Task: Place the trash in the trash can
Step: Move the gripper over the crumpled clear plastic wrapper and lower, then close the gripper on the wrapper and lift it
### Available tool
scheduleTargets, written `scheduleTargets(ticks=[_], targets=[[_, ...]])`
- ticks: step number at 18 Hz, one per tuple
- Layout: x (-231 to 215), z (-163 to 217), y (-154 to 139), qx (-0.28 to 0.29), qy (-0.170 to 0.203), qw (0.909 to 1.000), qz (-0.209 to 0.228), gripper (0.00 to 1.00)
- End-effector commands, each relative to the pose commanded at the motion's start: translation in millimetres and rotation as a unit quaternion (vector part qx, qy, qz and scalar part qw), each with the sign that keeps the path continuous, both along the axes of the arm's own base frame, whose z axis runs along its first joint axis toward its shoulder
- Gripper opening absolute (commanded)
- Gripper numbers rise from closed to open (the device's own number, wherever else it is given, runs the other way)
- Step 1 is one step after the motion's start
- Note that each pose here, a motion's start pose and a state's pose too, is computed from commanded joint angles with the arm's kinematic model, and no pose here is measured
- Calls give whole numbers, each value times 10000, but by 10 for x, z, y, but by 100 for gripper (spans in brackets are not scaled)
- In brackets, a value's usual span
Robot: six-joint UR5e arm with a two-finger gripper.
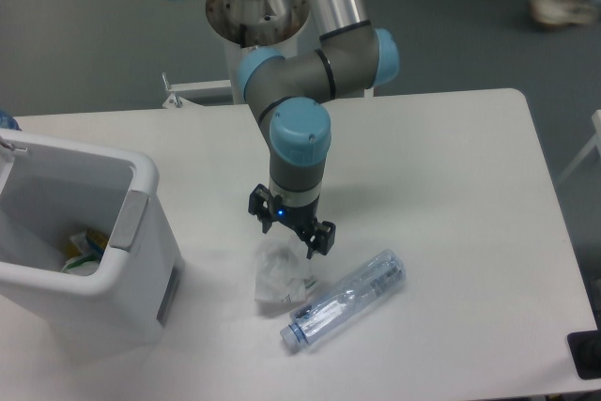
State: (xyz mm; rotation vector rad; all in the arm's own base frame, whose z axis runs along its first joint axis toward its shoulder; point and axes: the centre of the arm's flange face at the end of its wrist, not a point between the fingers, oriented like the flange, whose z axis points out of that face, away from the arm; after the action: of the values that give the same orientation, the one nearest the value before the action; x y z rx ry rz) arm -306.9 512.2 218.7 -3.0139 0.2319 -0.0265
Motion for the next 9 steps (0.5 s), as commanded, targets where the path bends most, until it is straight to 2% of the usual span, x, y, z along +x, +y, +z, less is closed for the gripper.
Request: scheduleTargets(ticks=[2,3,9], targets=[[-5,11,7,10,-1,10000,7,9],[-4,11,8,16,-5,10000,-1,0],[-169,360,88,275,165,9995,84,0]])
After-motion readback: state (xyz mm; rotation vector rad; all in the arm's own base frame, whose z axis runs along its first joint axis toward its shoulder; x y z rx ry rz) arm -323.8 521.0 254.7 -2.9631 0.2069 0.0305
